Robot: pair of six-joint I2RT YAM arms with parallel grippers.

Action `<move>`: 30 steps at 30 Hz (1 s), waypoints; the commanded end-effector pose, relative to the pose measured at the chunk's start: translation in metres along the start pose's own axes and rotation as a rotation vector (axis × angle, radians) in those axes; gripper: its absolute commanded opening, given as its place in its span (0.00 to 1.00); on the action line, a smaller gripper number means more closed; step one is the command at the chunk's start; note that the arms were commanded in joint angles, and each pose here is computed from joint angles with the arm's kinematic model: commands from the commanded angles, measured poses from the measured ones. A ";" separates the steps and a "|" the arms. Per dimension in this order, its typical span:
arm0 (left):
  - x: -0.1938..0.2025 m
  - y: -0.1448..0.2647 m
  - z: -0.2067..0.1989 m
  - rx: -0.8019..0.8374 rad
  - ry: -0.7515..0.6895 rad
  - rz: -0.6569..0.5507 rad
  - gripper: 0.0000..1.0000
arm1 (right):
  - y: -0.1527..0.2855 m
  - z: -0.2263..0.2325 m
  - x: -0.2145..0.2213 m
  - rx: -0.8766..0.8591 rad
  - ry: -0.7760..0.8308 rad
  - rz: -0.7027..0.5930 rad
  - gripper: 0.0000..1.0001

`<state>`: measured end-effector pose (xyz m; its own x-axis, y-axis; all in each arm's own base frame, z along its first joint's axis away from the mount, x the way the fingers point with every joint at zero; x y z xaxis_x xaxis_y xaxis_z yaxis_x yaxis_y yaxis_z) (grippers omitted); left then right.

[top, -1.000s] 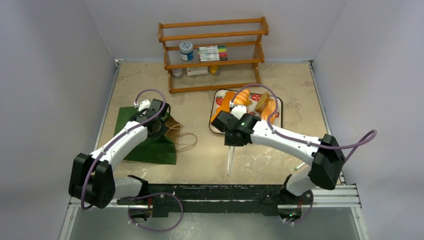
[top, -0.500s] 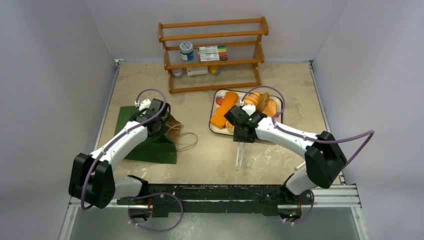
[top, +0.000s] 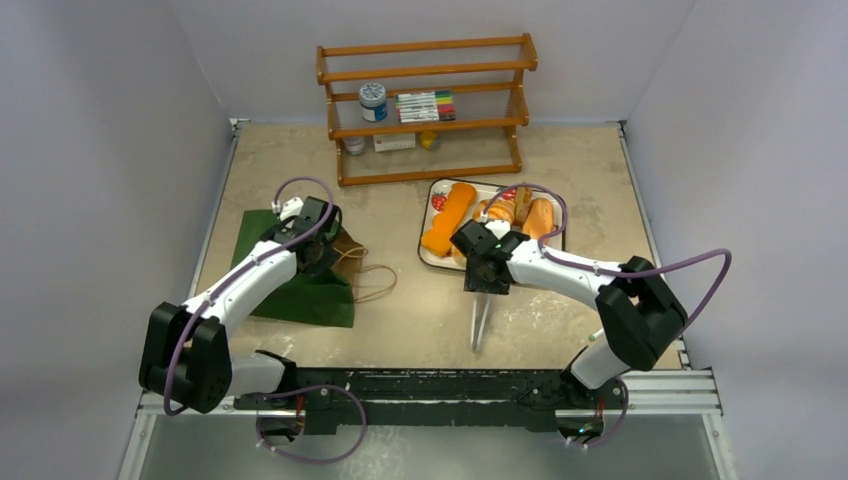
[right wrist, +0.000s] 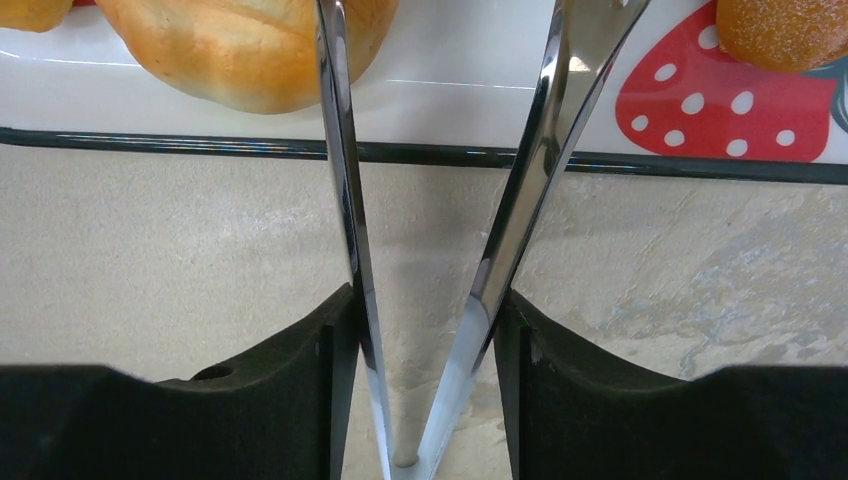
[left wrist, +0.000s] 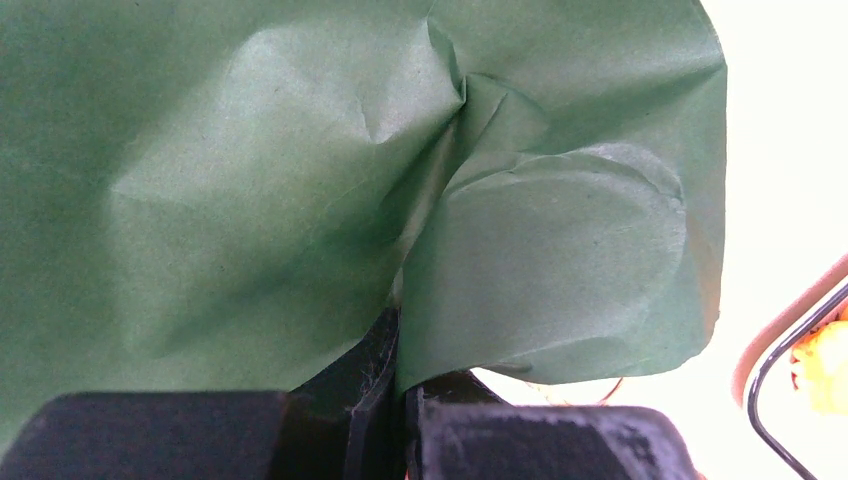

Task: Take the fake bread out of the paper bag
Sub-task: Place the fake bread in the container.

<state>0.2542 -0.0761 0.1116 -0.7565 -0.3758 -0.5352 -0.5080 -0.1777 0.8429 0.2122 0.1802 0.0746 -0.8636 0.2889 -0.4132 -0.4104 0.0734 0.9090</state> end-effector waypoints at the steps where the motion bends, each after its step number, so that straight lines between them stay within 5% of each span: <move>1: -0.006 0.000 -0.009 0.037 -0.012 -0.016 0.00 | 0.004 0.002 0.002 -0.041 -0.026 0.012 0.52; 22: -0.013 0.007 -0.008 0.024 -0.026 -0.032 0.00 | 0.053 0.010 -0.001 -0.139 -0.023 -0.068 0.50; 30: -0.016 0.022 0.004 -0.009 -0.027 -0.058 0.00 | 0.091 0.067 0.007 -0.260 0.109 -0.115 0.41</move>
<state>0.2524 -0.0730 0.1148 -0.7688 -0.3502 -0.5350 -0.4995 -0.1935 0.8444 0.1827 0.2232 0.1335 -0.8554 0.2165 -0.4705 -0.4983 -0.0968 0.8616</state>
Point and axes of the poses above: each gripper's point midway between its finger pads, its own y axis back along the fingers, its own z axis along the line the jaws close on, x = y × z, the point moved 4 cm from there along y, back along the fingers, and after that the axes turned 11 degrees about -y, right-handed, at the moved point
